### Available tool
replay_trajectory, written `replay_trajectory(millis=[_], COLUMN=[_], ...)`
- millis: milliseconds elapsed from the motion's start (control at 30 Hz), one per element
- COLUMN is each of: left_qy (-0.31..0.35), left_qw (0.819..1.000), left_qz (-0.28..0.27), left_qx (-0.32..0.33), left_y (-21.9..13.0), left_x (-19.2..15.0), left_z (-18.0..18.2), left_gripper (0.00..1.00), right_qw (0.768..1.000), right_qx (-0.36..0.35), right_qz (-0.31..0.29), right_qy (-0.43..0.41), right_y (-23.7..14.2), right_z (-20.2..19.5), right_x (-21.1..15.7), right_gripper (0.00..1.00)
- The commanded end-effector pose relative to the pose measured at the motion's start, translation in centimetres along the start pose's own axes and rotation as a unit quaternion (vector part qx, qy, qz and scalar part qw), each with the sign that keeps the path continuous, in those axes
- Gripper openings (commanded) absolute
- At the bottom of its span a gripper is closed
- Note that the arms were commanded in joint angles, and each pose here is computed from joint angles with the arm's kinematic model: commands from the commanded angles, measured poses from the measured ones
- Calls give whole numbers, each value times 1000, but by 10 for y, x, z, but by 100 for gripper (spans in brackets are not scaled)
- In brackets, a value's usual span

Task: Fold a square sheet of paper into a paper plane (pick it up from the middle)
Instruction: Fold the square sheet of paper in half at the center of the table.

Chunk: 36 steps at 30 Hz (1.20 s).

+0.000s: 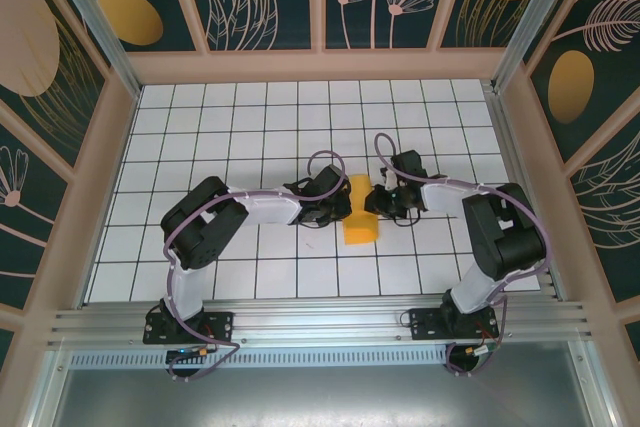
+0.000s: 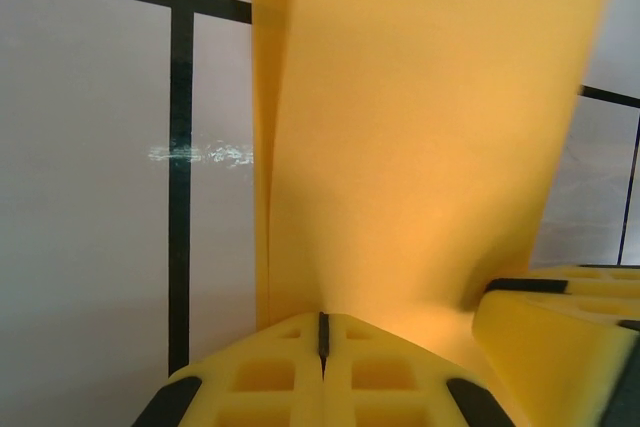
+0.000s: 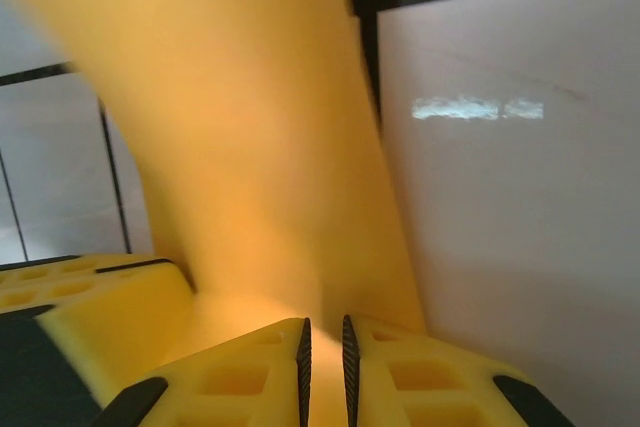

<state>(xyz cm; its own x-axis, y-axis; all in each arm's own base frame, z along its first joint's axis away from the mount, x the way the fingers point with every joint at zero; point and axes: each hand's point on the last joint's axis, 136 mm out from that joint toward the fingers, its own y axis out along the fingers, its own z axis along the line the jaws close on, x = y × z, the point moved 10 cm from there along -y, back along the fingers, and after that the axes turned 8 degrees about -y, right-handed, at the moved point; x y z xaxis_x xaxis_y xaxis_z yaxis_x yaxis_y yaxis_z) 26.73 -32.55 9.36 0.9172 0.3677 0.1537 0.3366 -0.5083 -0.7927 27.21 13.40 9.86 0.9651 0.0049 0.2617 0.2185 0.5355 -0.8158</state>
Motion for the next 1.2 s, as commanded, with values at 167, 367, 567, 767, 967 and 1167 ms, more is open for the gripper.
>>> replay_trajectory(millis=[167, 367, 567, 767, 967, 1167], left_qy=[6, 8, 8, 8, 6, 8], left_qw=[997, 997, 997, 997, 997, 997], left_qz=[23, 24, 25, 25, 27, 26], left_qx=[76, 76, 73, 72, 73, 73], left_y=[17, 17, 17, 18, 17, 17], left_x=[-12, -12, -12, -12, -12, -12], left_z=[31, 31, 30, 30, 31, 31], left_gripper=[2, 2, 2, 3, 2, 2], right_qw=[999, 999, 997, 998, 999, 999], right_qx=[-24, 26, 75, 59, 11, 42], right_qz=[23, -19, -18, 16, 30, 8], right_qy=[16, -9, -10, 18, 37, 20], right_y=[12, -20, -31, -13, -6, -22], right_z=[-19, 5, 14, -3, -19, -4], right_x=[-16, -1, -10, -31, -41, -31], right_gripper=[21, 22, 22, 22, 22, 23])
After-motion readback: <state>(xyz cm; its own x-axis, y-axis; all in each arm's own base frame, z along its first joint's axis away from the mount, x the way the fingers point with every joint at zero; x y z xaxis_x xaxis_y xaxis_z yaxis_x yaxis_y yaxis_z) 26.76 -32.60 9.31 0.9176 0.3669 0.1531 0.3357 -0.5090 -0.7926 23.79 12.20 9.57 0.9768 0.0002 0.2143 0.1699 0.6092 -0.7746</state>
